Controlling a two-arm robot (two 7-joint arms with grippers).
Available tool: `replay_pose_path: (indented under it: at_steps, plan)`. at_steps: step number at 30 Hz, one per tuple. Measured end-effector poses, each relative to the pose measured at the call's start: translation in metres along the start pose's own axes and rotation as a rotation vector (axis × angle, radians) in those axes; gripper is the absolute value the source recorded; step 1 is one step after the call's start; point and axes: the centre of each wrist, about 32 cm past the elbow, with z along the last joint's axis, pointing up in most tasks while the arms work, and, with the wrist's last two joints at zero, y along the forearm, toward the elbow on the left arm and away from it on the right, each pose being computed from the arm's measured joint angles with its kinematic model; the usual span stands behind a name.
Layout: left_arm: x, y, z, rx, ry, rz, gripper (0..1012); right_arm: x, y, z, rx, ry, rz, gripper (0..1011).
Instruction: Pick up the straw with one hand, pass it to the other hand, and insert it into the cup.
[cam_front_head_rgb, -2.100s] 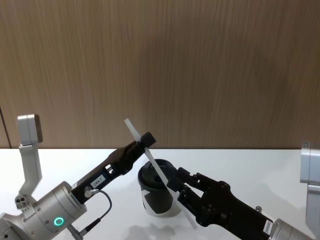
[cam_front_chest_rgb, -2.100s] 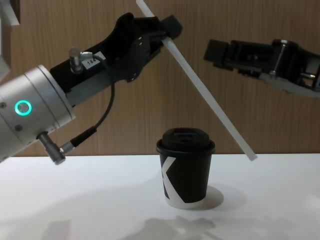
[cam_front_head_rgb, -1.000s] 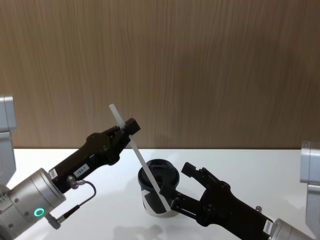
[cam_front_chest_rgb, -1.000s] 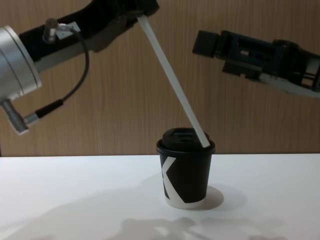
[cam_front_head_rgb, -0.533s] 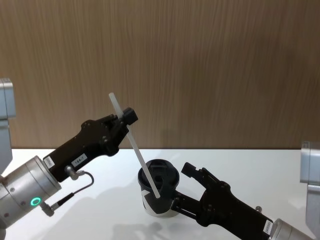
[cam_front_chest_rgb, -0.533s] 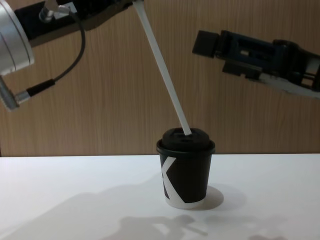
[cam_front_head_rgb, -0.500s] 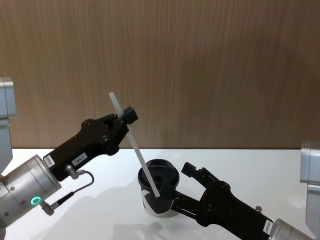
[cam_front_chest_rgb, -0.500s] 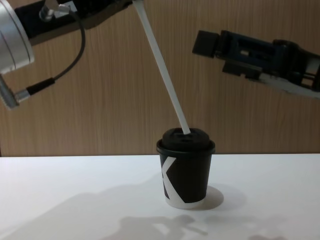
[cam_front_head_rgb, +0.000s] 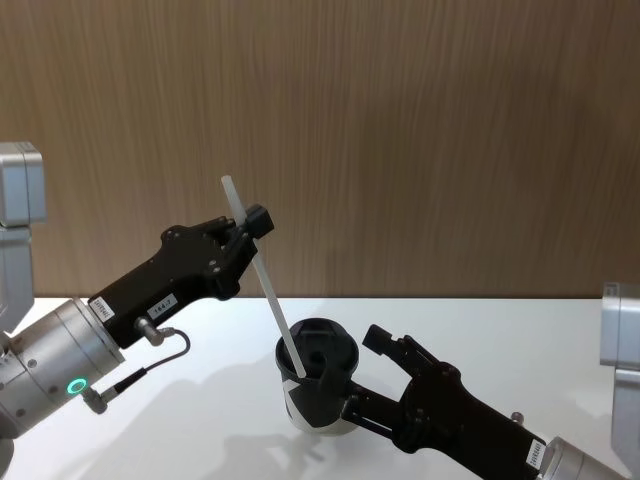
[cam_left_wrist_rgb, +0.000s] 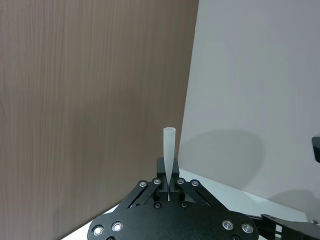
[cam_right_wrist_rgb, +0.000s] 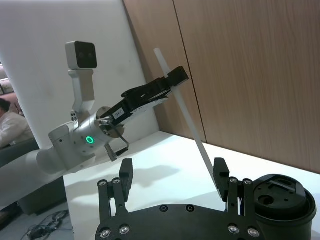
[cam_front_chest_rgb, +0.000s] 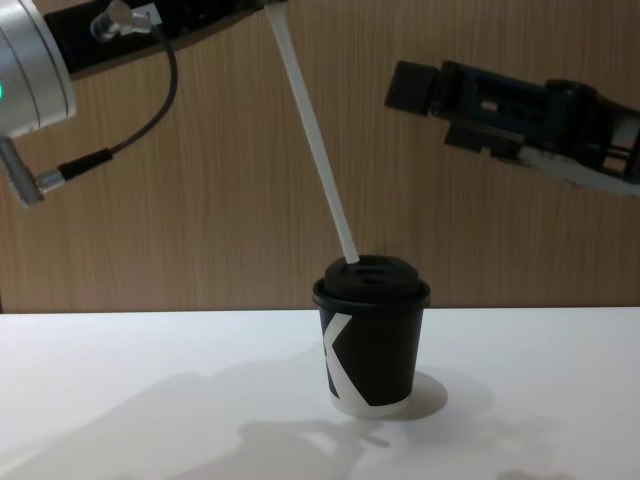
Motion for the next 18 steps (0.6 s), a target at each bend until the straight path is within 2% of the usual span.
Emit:
replay_pose_path:
  at_steps: [8, 18]
  plan:
    - [0.0068, -0.0022, -0.0033, -0.004, -0.015, 0.012, 12, 0.000, 0.000, 0.000, 0.000, 0.000, 0.000, 1001]
    - [0.0159, -0.0074, -0.0082, -0.014, -0.018, 0.008, 12, 0.000, 0.000, 0.000, 0.000, 0.000, 0.000, 1001]
